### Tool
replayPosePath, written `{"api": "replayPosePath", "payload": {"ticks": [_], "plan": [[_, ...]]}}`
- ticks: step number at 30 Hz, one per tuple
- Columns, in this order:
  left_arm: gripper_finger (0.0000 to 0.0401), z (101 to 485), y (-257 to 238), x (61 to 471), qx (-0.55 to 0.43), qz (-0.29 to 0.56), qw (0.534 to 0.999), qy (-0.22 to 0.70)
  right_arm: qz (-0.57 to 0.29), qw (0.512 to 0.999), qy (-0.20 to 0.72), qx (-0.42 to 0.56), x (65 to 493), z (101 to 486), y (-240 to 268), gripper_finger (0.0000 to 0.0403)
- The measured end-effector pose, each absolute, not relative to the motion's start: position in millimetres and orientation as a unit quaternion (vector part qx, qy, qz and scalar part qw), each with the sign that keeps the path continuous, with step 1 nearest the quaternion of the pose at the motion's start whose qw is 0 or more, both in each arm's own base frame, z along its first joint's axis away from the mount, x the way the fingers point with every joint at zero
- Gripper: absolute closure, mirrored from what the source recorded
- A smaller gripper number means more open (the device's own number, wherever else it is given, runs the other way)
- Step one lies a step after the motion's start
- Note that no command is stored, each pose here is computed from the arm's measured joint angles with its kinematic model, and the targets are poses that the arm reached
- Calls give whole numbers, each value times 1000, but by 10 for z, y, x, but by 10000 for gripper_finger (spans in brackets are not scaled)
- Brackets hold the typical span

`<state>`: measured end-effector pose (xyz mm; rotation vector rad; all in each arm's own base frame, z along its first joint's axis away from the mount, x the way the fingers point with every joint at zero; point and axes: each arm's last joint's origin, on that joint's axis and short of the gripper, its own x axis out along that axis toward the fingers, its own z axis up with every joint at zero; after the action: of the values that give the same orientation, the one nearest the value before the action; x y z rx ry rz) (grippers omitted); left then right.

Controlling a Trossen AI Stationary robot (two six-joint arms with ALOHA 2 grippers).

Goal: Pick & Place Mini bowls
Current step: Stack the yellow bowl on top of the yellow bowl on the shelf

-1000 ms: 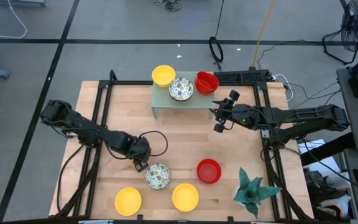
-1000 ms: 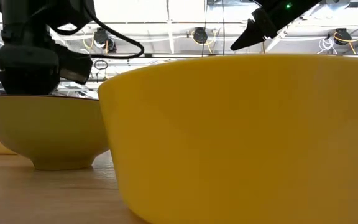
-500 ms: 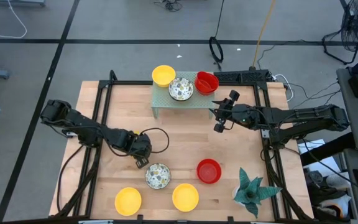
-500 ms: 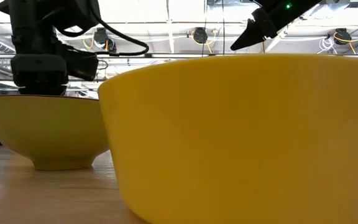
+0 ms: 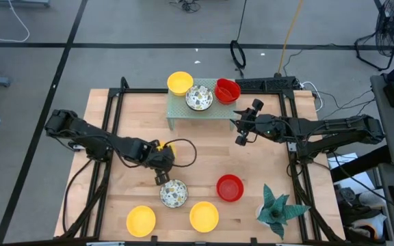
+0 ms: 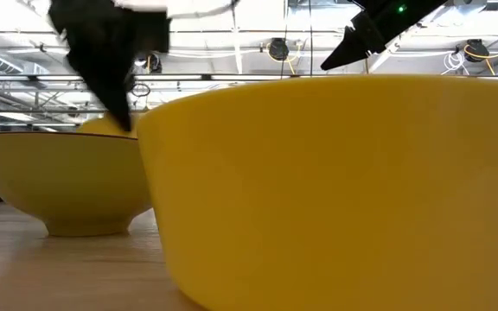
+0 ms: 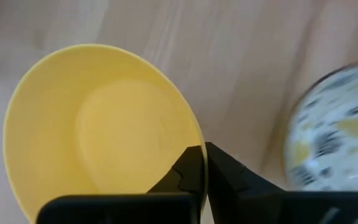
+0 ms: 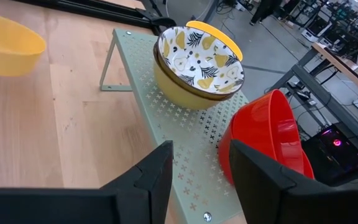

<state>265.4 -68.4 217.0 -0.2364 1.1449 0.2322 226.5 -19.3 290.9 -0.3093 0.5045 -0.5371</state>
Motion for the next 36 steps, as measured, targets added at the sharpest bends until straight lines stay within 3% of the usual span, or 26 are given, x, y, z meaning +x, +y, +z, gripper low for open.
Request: {"api": "replayPosePath", "payload": {"ticks": [10, 15, 28, 36], "plan": [[383, 3050, -655, 2920, 32, 101, 895, 433, -261, 921, 247, -154, 2265, 2909, -193, 259], [395, 3370, -411, 3007, 89, 149, 905, 389, -261, 921, 247, -154, 2265, 2909, -193, 259], [388, 3558, 839, 3035, 111, 296, 882, 350, -261, 921, 247, -154, 2265, 2909, -193, 259], [395, 3462, 1420, 3011, 49, 302, 894, 328, -261, 921, 247, -154, 2265, 2909, -193, 259]]}}
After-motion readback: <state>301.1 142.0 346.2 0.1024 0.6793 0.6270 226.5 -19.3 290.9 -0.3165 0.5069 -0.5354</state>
